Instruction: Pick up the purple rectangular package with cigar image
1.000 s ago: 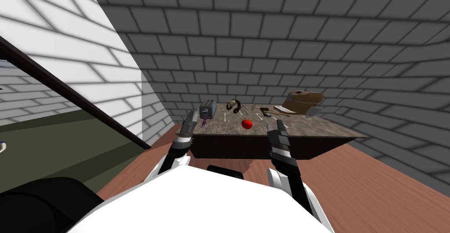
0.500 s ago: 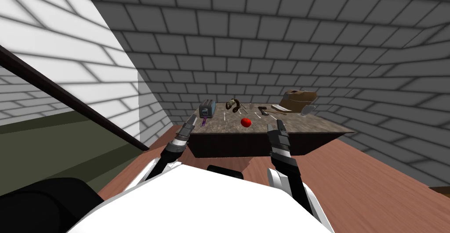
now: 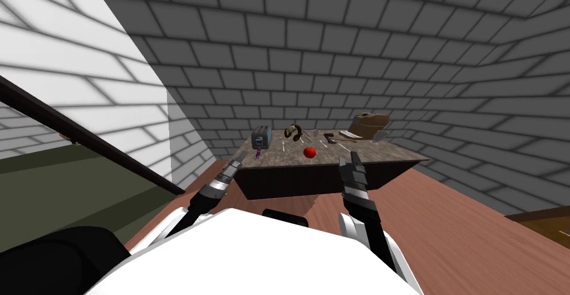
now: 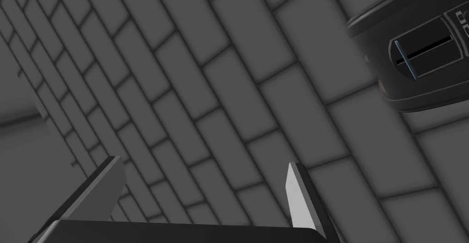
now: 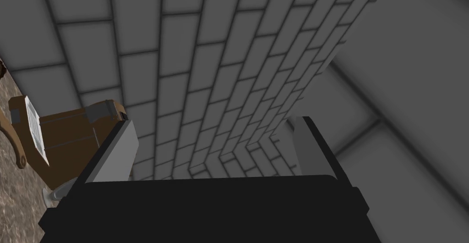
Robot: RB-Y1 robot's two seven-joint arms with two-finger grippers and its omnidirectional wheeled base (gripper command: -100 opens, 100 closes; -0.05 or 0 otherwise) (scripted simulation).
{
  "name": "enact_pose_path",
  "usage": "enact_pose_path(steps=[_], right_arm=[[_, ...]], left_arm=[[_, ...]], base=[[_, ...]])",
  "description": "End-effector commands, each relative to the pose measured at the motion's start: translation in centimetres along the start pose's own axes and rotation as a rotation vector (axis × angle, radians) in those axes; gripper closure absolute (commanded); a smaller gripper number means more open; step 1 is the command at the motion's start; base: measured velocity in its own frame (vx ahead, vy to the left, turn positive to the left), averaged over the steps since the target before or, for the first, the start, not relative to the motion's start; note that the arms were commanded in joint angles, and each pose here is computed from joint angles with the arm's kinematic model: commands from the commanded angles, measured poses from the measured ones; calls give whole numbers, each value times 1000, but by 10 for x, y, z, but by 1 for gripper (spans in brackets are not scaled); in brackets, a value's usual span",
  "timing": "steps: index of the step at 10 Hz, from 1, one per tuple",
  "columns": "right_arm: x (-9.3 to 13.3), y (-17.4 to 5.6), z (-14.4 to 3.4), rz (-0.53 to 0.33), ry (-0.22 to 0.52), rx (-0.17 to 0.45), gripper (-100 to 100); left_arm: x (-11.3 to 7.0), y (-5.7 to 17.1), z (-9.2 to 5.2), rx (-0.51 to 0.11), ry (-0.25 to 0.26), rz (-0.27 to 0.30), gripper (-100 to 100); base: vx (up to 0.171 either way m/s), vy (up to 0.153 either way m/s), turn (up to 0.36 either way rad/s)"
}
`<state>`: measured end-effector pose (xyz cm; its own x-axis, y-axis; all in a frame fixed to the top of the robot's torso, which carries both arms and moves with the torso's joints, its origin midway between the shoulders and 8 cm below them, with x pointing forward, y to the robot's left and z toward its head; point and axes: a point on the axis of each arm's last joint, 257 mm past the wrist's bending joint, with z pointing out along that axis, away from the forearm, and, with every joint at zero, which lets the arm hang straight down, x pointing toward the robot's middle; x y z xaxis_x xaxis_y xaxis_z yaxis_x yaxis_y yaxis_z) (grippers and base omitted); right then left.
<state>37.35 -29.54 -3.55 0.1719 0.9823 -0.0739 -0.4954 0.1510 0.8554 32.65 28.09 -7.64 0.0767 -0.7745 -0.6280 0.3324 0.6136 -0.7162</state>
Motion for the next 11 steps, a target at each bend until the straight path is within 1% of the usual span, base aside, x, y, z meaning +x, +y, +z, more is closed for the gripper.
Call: enact_pose_path(steps=[1,2,3,5,7,8,9,11], right_arm=[[0,0,0,0,0,0,0],[0,0,0,0,0,0,0],[0,0,0,0,0,0,0],[0,0,0,0,0,0,0],[0,0,0,0,0,0,0],[0,0,0,0,0,0,0],[0,0,0,0,0,0,0],[0,0,0,0,0,0,0]], left_arm=[[-1,18,-9,-67,37,35,-100],[-1,29,-15,-105,60,55,-100],[-1,30,-16,-108,60,55,-100],[-2,54,-30,-193,106,89,-100],[-5,79,-47,-281,152,114,-100],[-5,79,-47,-281,152,114,-100],[-6,93,-56,-327,174,123,-100],[-11,121,-77,-422,214,133,-100]], base=[[-40,33,-129],[-39,30,-170],[-26,22,-59],[-16,16,-169],[-10,35,-276],[-5,31,-57],[-2,22,-204],[11,45,-370]])
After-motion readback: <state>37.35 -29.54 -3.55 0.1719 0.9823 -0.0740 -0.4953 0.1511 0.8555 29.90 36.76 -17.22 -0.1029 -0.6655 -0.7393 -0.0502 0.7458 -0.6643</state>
